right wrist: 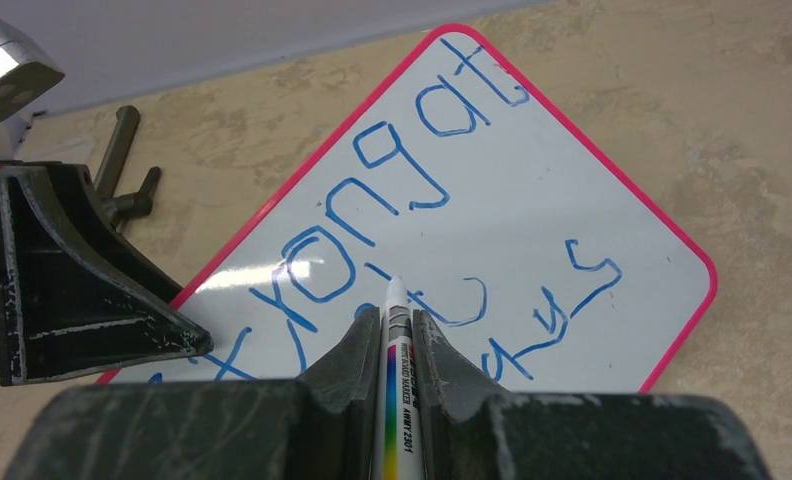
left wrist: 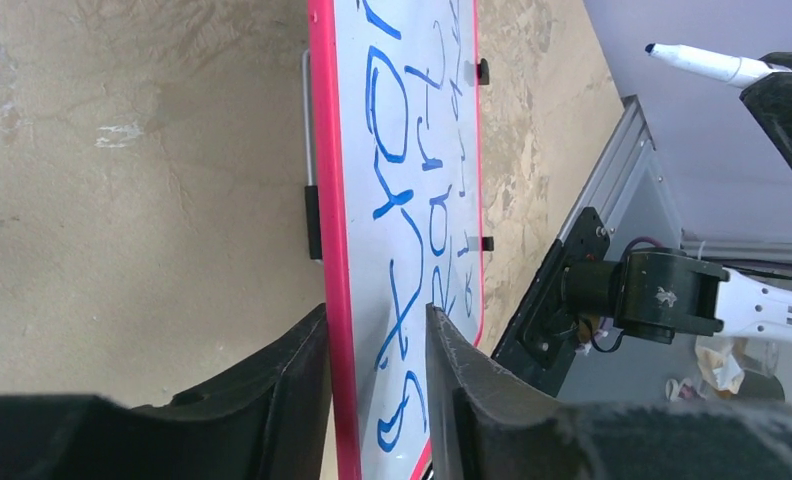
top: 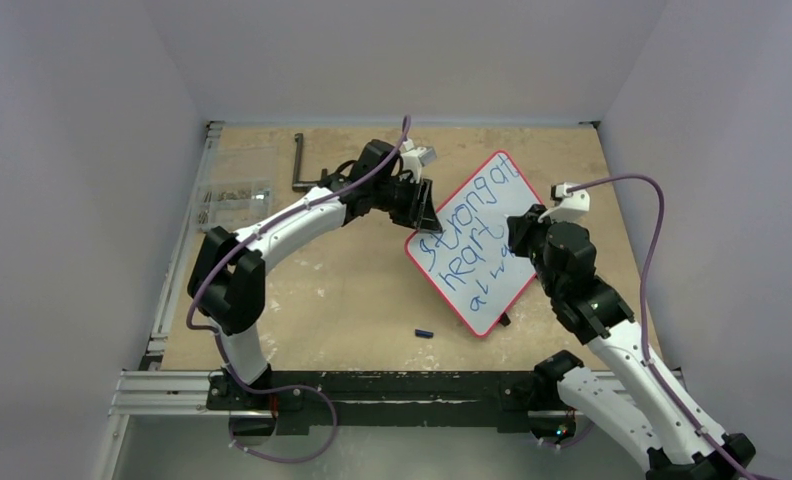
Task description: Write a sentence on the whiteboard
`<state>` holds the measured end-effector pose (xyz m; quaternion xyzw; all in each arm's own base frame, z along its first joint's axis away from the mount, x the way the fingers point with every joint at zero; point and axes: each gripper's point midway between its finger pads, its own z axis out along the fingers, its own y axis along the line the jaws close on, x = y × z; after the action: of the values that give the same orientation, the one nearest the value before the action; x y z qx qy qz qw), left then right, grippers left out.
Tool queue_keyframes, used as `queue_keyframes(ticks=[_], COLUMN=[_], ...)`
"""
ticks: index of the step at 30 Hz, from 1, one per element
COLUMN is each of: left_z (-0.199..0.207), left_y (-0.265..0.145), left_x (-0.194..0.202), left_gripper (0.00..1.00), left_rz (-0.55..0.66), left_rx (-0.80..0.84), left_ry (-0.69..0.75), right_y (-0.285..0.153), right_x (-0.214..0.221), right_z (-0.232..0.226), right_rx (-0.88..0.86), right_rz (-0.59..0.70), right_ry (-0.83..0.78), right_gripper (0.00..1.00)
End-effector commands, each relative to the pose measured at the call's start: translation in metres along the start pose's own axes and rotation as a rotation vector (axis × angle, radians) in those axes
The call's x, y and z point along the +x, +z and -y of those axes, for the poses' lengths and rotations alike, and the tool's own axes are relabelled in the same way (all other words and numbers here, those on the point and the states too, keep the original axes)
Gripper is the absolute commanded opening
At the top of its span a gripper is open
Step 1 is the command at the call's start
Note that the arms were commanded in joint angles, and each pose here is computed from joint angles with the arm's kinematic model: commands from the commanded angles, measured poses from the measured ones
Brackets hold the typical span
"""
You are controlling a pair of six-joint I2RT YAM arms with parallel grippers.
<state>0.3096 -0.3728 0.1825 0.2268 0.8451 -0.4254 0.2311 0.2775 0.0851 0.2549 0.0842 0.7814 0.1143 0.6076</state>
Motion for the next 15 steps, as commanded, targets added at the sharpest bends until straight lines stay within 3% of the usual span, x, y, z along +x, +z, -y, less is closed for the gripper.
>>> queue_keyframes(ticks=[1,7,15], left_z=[0.011,0.016,0.017], left_y=[-0.010,-0.026,-0.058], left_x=[-0.020,-0.029,-0.027], left_gripper=[0.39,0.59,0.67], left_rz=[0.040,0.057,0.066], left_rx=[-0.005,-0.043,-0.119], left_ry=[0.085,0.149,0.262], right_y=[-0.006,-0.008,-0.010], right_x=[-0.026,-0.029,-0.030], right_z=[-0.004,-0.007,-0.014], right_rx=[-0.007,-0.022,-0.060], right_rz=[0.065,0.063,0.059], right_ry=[0.014,0.012,0.020], right_gripper=[0.00,0.00,0.00])
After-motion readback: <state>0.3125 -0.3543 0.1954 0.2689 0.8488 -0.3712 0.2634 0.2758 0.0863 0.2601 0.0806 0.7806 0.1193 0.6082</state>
